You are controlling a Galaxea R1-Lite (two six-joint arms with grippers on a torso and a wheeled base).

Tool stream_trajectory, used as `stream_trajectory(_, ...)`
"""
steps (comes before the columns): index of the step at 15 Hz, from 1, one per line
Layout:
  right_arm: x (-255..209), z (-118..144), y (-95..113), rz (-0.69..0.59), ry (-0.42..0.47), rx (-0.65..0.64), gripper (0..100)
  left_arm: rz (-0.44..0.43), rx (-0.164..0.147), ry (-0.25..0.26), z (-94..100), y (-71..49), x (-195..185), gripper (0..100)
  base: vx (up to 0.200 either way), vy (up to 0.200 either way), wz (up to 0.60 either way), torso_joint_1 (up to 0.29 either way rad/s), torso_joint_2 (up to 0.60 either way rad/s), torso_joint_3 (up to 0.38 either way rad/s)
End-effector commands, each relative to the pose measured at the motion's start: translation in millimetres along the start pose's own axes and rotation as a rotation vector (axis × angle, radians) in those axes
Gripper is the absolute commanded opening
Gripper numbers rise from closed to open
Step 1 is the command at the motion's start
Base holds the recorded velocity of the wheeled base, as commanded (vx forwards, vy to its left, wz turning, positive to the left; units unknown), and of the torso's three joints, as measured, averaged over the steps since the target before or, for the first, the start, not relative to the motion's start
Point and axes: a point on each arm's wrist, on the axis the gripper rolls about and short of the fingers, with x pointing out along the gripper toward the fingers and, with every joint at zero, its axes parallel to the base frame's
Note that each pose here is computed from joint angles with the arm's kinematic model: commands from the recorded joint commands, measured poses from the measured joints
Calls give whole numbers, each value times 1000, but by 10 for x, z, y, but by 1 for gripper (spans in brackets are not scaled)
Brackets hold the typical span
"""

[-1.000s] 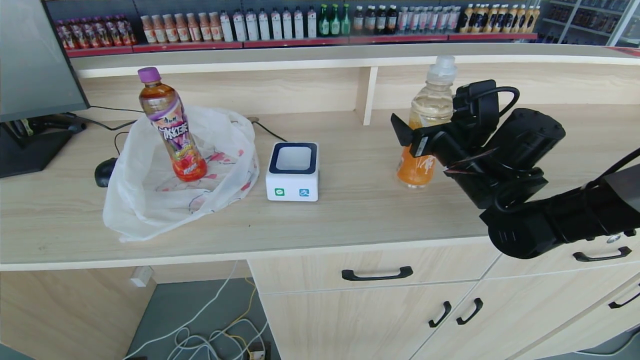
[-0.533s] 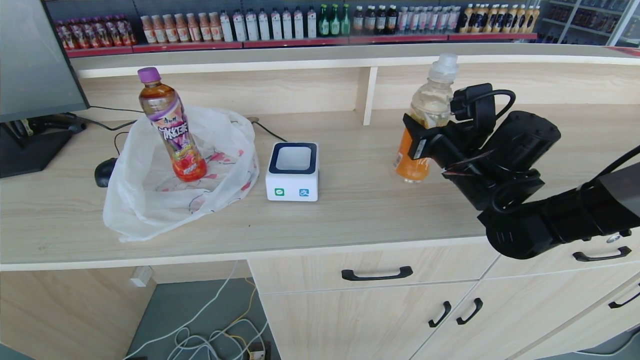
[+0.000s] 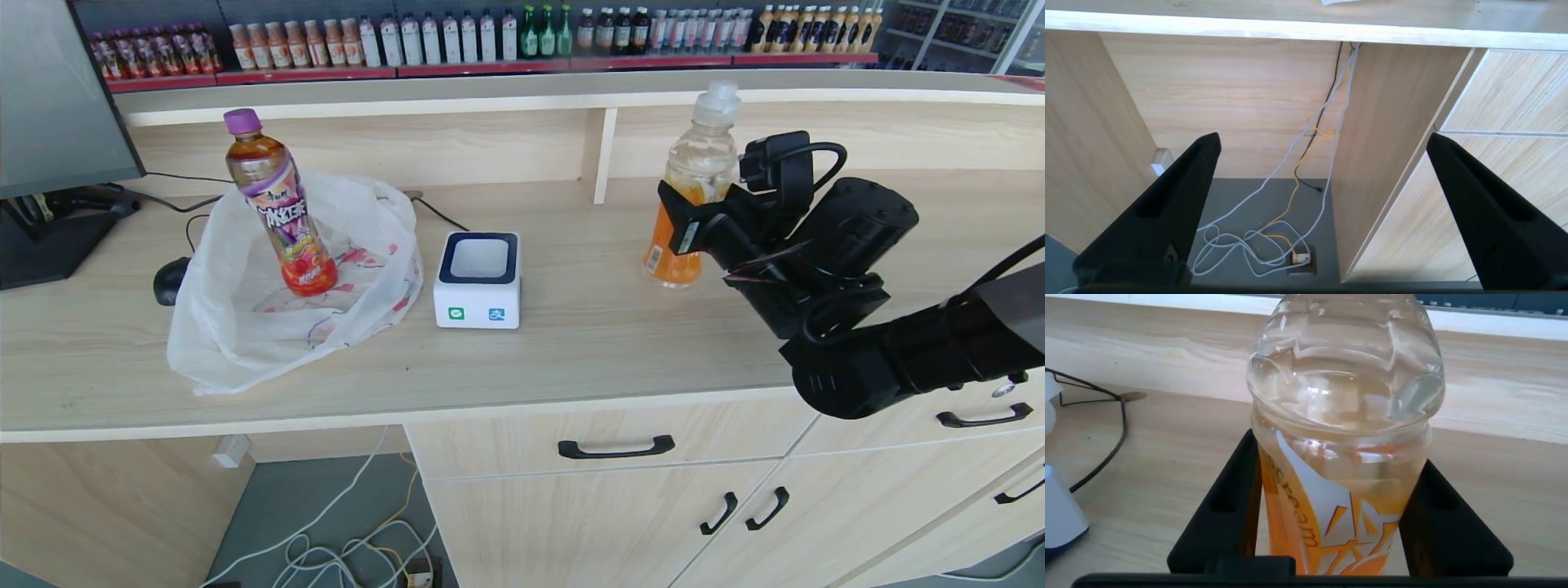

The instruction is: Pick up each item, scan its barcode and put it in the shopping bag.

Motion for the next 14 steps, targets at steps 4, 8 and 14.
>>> stream_trajectory(4,-12,145,-40,-9,-36,1,0,0,0,0,0,0,0,100,0,0,0,0,0,0)
stream_trajectory(8,-146,362,-76,-9,-60,6,0,0,0,0,0,0,0,100,0,0,0,0,0,0)
stream_trajectory(14,-642,778,-171,-1,-77,24,0,0,0,0,0,0,0,100,0,0,0,0,0,0)
